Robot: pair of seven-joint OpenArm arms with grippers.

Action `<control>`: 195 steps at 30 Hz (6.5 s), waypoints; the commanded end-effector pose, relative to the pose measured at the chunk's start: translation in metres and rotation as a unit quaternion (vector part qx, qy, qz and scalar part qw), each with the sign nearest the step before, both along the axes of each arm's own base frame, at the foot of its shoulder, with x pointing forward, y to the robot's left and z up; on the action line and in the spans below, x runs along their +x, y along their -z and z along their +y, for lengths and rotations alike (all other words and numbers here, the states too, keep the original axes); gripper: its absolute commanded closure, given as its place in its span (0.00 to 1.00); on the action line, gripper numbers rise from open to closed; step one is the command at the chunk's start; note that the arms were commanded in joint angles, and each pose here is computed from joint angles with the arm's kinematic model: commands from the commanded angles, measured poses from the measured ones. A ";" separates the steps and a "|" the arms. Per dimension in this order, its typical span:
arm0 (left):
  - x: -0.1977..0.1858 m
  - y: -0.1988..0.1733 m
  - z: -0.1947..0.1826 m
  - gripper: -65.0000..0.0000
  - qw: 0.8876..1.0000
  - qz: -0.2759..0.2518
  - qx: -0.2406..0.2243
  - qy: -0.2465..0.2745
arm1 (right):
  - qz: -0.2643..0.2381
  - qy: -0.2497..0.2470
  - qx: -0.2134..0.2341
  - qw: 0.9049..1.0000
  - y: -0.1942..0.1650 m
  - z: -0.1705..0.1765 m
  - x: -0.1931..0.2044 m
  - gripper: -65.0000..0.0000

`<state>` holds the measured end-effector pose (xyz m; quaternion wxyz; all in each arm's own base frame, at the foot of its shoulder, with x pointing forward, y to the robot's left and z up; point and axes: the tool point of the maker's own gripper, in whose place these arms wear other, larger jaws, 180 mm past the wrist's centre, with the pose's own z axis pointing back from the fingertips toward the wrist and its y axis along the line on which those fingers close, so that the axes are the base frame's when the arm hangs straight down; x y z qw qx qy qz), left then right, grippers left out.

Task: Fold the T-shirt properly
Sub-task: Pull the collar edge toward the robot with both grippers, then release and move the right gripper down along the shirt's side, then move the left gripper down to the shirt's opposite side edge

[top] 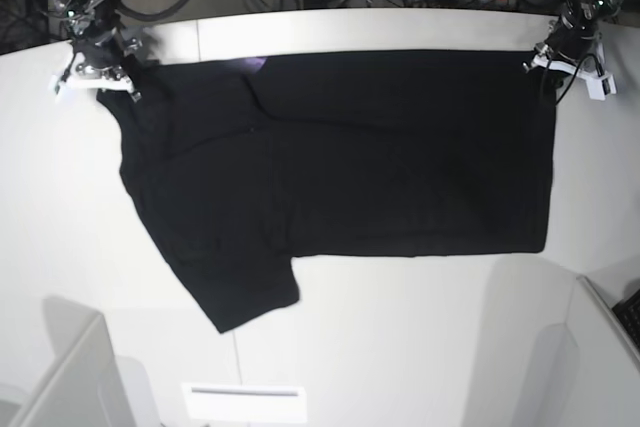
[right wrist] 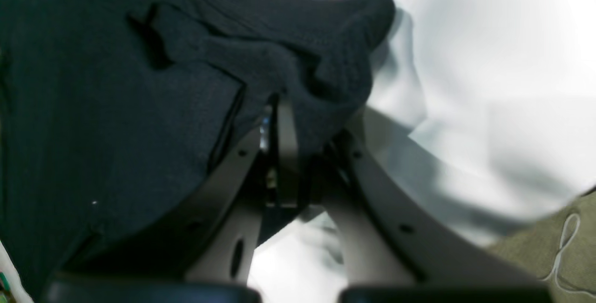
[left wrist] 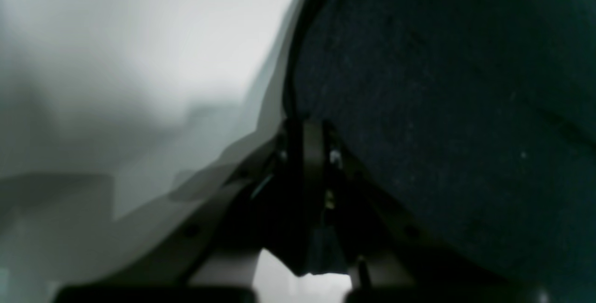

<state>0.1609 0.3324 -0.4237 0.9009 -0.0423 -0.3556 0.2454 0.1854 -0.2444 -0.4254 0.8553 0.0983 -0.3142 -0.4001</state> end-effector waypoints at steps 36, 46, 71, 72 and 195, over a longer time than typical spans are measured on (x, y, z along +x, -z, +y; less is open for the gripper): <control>-0.037 -0.015 0.001 1.00 0.999 0.024 0.035 0.017 | 0.054 -0.013 -0.010 0.998 0.003 -0.002 -0.050 0.93; -0.035 -0.018 0.001 0.12 0.999 0.020 0.039 0.018 | 0.051 0.046 -0.029 0.997 -0.006 -0.035 -0.064 0.48; 0.011 -0.104 0.043 0.72 0.987 -0.084 0.136 -0.001 | -0.048 -0.087 -0.046 0.994 -0.038 -0.025 0.102 0.48; 0.011 -0.103 0.042 0.82 0.987 -0.084 0.135 0.000 | -0.051 -0.091 -0.043 0.994 -0.039 -0.023 0.109 0.48; 0.236 -0.025 0.005 0.42 0.991 -0.003 0.069 0.119 | -0.009 -0.357 -0.110 0.927 0.008 0.095 0.279 1.00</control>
